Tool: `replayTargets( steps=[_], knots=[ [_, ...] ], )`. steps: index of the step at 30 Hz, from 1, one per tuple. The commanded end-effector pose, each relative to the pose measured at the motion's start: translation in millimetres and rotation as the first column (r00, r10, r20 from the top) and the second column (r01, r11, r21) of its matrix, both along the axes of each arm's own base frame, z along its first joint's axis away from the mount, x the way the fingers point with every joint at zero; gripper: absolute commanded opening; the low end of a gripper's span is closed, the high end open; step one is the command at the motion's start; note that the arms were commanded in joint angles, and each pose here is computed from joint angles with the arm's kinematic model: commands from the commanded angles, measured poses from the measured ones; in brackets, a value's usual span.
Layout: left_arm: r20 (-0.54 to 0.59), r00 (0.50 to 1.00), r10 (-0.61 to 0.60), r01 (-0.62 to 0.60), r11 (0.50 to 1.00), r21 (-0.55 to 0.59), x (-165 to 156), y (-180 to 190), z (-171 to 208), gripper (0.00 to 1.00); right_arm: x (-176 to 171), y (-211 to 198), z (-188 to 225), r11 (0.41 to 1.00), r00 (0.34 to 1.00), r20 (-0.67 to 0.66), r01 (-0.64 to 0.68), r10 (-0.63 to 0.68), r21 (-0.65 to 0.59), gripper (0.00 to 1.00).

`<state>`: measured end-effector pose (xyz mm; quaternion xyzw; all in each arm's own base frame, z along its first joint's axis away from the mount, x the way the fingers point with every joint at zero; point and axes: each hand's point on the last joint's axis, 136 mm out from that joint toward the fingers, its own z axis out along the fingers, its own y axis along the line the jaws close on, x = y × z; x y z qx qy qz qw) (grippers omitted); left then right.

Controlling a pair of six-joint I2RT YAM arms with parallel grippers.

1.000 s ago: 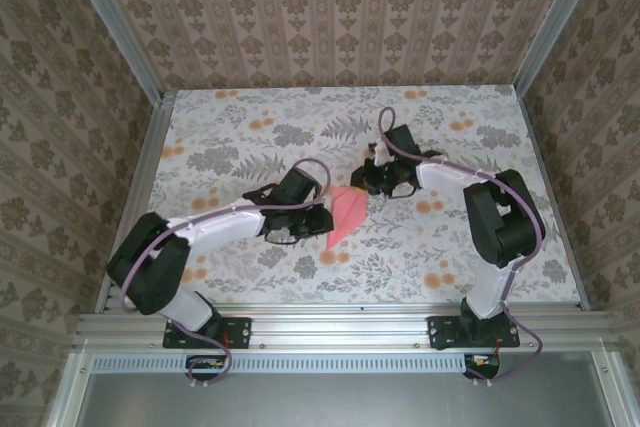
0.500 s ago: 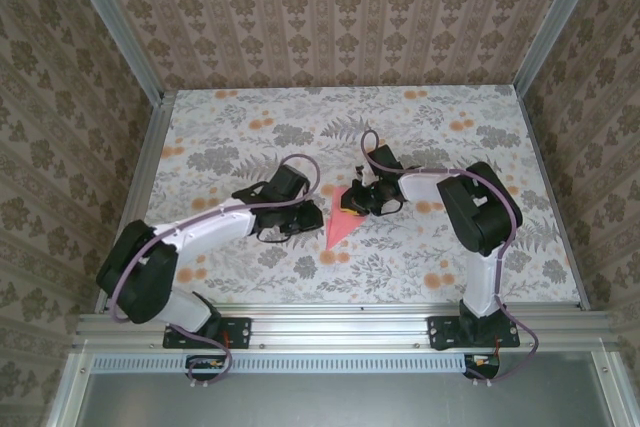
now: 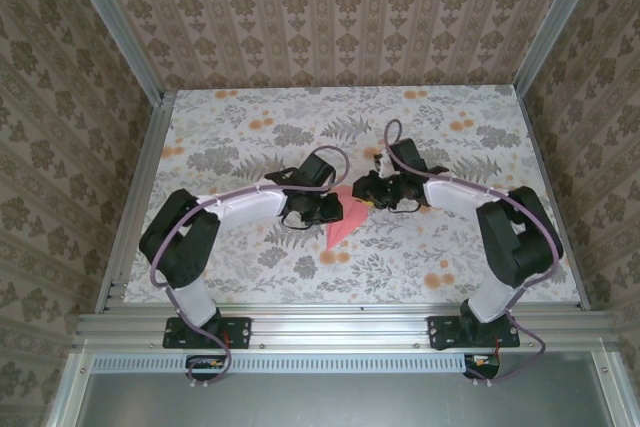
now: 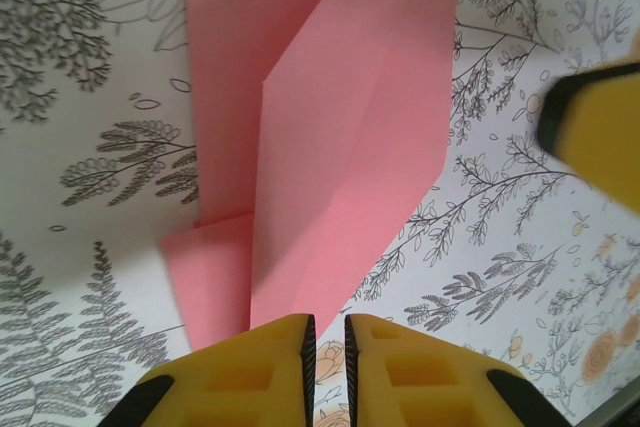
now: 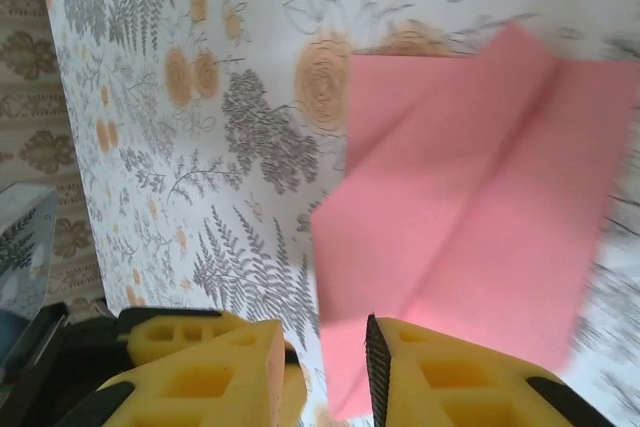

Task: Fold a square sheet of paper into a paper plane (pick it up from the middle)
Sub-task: Fourth fold the wing at the center of the table.

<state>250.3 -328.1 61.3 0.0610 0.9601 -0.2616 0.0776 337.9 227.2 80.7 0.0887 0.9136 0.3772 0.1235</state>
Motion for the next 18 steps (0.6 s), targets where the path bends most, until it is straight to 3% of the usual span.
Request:
replayTargets(
  steps=[1, 8, 18],
  knots=[
    [-0.004, 1.000, -0.030, 0.030, 0.996, 0.085, -4, 6, -8, 0.16, -22, -25, -23, 0.996, 0.997, -0.057, 0.042, -0.046, -0.073, 0.32],
    [-0.006, 1.000, -0.017, 0.018, 0.992, 0.122, -2, 13, -19, 0.14, -42, -30, -35, 0.997, 0.995, -0.088, 0.046, -0.052, -0.061, 0.35],
    [-0.033, 0.999, -0.018, 0.023, 0.989, 0.148, -4, 18, -34, 0.12, -40, -21, -47, 0.999, 0.991, -0.124, 0.044, -0.045, -0.012, 0.37]
  ],
)
